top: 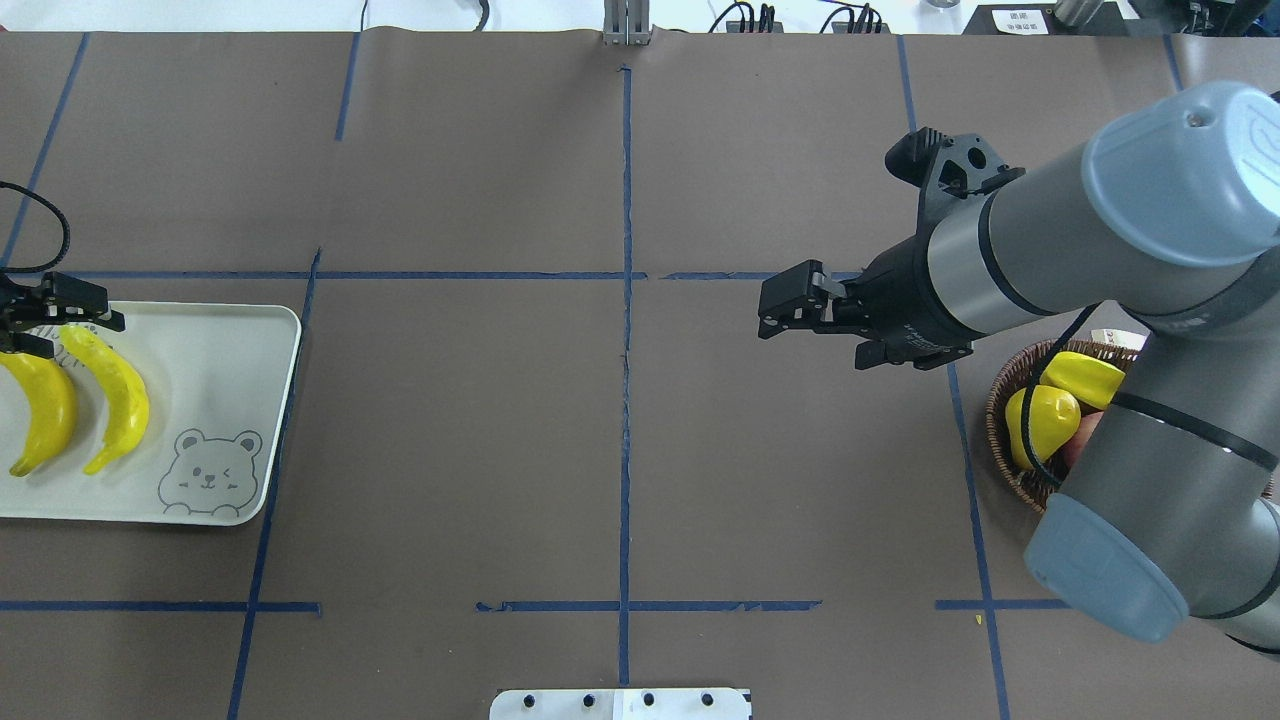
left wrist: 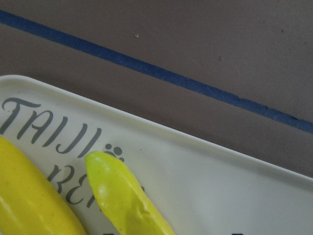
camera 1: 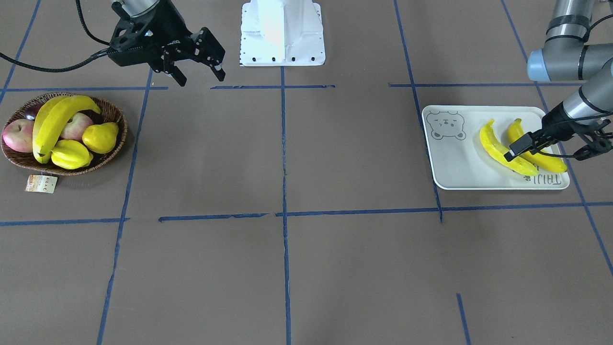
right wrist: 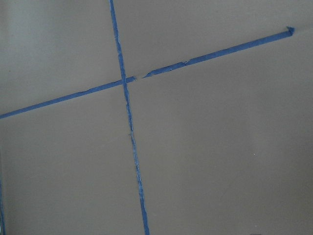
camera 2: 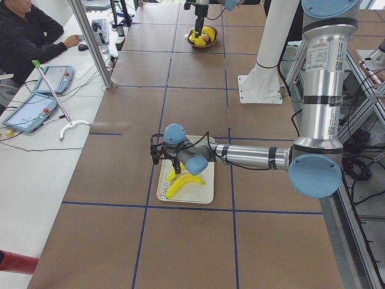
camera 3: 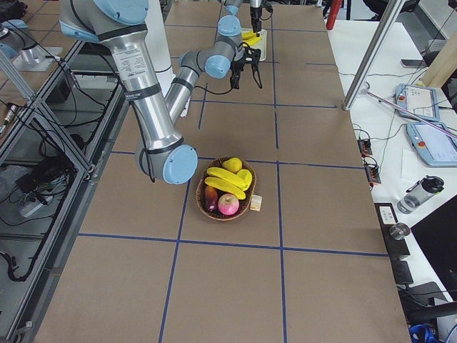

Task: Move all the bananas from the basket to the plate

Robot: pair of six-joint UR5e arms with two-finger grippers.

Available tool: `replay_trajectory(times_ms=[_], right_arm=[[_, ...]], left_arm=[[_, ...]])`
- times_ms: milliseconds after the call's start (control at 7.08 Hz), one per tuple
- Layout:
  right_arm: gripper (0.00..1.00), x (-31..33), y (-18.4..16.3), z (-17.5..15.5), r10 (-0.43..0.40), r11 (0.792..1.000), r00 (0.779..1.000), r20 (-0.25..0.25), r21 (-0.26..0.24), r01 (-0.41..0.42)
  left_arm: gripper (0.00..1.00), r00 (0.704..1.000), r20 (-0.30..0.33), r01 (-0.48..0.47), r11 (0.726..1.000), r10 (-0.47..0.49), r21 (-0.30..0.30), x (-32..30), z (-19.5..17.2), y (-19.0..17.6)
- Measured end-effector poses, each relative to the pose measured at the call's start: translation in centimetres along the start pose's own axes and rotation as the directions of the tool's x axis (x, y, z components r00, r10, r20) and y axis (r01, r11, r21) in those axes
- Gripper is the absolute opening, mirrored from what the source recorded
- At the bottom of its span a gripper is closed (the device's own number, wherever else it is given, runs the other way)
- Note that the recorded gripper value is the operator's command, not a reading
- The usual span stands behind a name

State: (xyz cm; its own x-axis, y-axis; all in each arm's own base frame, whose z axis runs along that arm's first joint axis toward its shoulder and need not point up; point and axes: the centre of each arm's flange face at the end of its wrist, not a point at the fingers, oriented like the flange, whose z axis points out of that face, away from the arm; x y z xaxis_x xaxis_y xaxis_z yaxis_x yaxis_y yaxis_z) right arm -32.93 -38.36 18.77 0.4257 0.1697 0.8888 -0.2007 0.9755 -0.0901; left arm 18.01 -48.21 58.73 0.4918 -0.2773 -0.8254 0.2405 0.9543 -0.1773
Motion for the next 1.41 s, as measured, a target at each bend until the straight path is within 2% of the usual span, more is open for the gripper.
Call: replay_trajectory(times_ms=[282,565,706,989,1412], right_arm=[[1.0,5.2,0.7,-0.9,-0.046,0.999,0.997,-0.054,-0.005,0.046],[1.0,12.7,1.7,-2.5,-0.09,0.996,0.988,-0.124,-0.015,0.089],[1.0,16.5,2.0,-2.8,-0.079,0.997,0.986,-0.145,-0.01,0.079],[1.0,23.7,1.2,-2.5,0.035,0.999,0.975,-0.221,0.023,-0.031],[0.99,29.5,-1.4,0.2,0.162,0.987,0.934,-0.318,0.074,-0.146]], left_arm=[[1.0,0.995,-0.099,-0.002,1.0,0.001,-0.011,4.5,-4.0,0.6],[1.0,0.979,-0.185,0.083,0.996,-0.084,-0.013,10.8,-6.9,0.9],[1.0,0.971,-0.212,0.108,0.994,-0.11,-0.02,13.5,-7.5,1.0],[1.0,0.963,-0.236,0.123,0.992,-0.128,-0.033,16.3,-7.6,1.2],[1.0,0.953,-0.261,0.145,0.988,-0.153,-0.049,19.9,-7.4,1.7]])
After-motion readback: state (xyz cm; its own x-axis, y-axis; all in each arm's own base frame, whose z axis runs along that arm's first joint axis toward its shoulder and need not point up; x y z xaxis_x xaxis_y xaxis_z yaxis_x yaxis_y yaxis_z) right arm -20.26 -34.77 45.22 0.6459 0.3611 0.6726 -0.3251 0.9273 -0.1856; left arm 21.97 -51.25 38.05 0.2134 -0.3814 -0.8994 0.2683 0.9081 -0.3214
